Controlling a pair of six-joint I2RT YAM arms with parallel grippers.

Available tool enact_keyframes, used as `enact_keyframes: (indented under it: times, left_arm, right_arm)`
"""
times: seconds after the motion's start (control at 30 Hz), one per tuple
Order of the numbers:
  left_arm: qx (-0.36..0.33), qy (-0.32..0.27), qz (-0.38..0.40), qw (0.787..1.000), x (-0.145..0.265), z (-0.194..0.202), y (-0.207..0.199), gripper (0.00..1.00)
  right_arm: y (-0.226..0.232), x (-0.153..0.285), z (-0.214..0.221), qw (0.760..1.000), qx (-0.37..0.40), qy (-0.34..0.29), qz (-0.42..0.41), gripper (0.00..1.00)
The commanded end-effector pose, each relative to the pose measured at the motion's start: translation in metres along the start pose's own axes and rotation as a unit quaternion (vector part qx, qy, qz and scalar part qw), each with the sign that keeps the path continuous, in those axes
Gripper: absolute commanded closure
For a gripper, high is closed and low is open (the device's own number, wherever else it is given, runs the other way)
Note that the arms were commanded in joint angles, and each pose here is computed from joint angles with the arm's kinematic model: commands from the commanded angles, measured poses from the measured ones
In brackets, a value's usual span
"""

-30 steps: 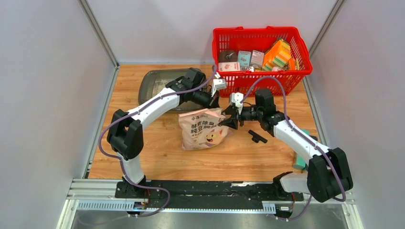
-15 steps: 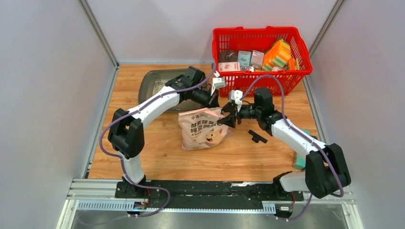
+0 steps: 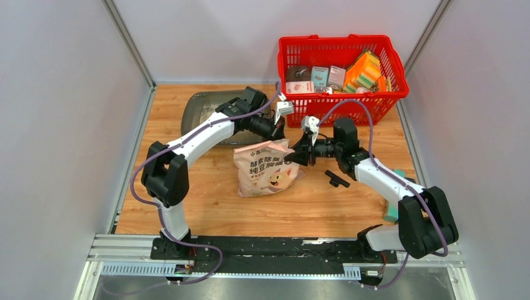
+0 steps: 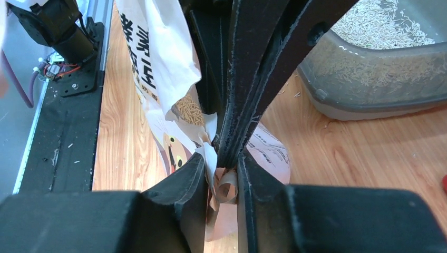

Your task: Fill the litter box with clean litter

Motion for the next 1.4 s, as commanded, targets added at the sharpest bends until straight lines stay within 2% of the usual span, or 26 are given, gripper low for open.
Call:
enact_keyframes:
  times: [0.0,0.17,0.23,0.27,0.37,0.43,0.5,0.53,0.6,0.63,0.67,0.83,1.1,1.2,1.27,1.33,1.37]
  left_arm:
    - [-0.024,-0.018,0.016,0.999,0.004,-0.016,-0.004,1.0]
    - [-0.027,-0.042,-0.027,0.998,0.022,-0.028,0.006,0.99]
    - [-0.014,-0.072,-0.069,0.995,0.046,-0.041,0.01,0.88]
    - [-0.01,-0.087,-0.086,0.992,0.058,-0.048,0.011,0.75]
    - [-0.013,-0.129,-0.157,0.979,0.107,-0.06,0.009,0.59]
    - [-0.018,-0.152,-0.198,0.968,0.137,-0.063,-0.003,0.52]
    - [-0.002,-0.157,-0.23,0.961,0.161,-0.043,-0.002,0.48]
    - [-0.011,-0.161,-0.24,0.957,0.172,-0.037,-0.019,0.48]
    - [-0.001,-0.152,-0.26,0.953,0.183,-0.003,-0.02,0.46]
    - [-0.016,-0.156,-0.271,0.95,0.189,0.006,-0.038,0.46]
    - [-0.005,-0.144,-0.275,0.951,0.185,0.031,-0.035,0.45]
    - [-0.016,-0.129,-0.296,0.946,0.178,0.086,-0.06,0.45]
    - [-0.036,-0.092,-0.294,0.951,0.177,0.106,-0.079,0.44]
    - [-0.056,-0.09,-0.25,0.962,0.169,0.109,-0.09,0.42]
    - [-0.07,-0.098,-0.228,0.966,0.163,0.11,-0.091,0.35]
    - [-0.088,-0.102,-0.231,0.964,0.157,0.107,-0.084,0.23]
    - [-0.085,-0.104,-0.233,0.963,0.155,0.106,-0.081,0.22]
  right_arm:
    - [0.002,-0.001,-0.017,0.999,-0.036,-0.037,0.006,0.83]
    - [0.005,0.0,-0.025,0.995,-0.088,-0.041,0.01,1.0]
    - [0.006,0.0,-0.027,0.994,-0.104,-0.038,0.008,1.0]
    - [0.006,0.0,-0.032,0.993,-0.116,-0.034,0.004,1.0]
    - [0.007,0.001,-0.04,0.989,-0.146,-0.027,0.001,1.0]
    - [0.006,0.0,-0.043,0.987,-0.162,-0.021,0.0,1.0]
    - [0.001,0.002,-0.047,0.984,-0.177,-0.019,0.004,1.0]
    - [-0.001,0.002,-0.048,0.982,-0.186,-0.018,0.004,1.0]
    - [-0.003,0.004,-0.053,0.982,-0.189,-0.012,0.006,1.0]
    - [-0.004,0.004,-0.051,0.982,-0.186,-0.008,0.007,1.0]
    - [-0.004,0.003,-0.049,0.982,-0.186,-0.004,0.007,1.0]
    - [-0.001,0.001,-0.023,0.978,-0.208,0.02,-0.001,0.99]
    - [0.002,0.002,-0.013,0.982,-0.186,0.026,-0.009,0.96]
    - [0.004,0.003,-0.016,0.986,-0.163,0.024,-0.02,0.89]
    - [0.005,0.003,-0.013,0.986,-0.16,0.027,-0.028,0.85]
    - [0.006,0.002,-0.012,0.987,-0.152,0.027,-0.038,0.79]
    - [0.006,0.002,-0.011,0.987,-0.152,0.026,-0.041,0.77]
Point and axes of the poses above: each gripper's point midway between its finger pads, its own x axis back along the fingers, its own y axis along the line the jaws close on, z = x × y, the point moved 4 cm from there along x, back along the fingers, and after that the axes turned 3 degrees about x, right-handed, at the moved point
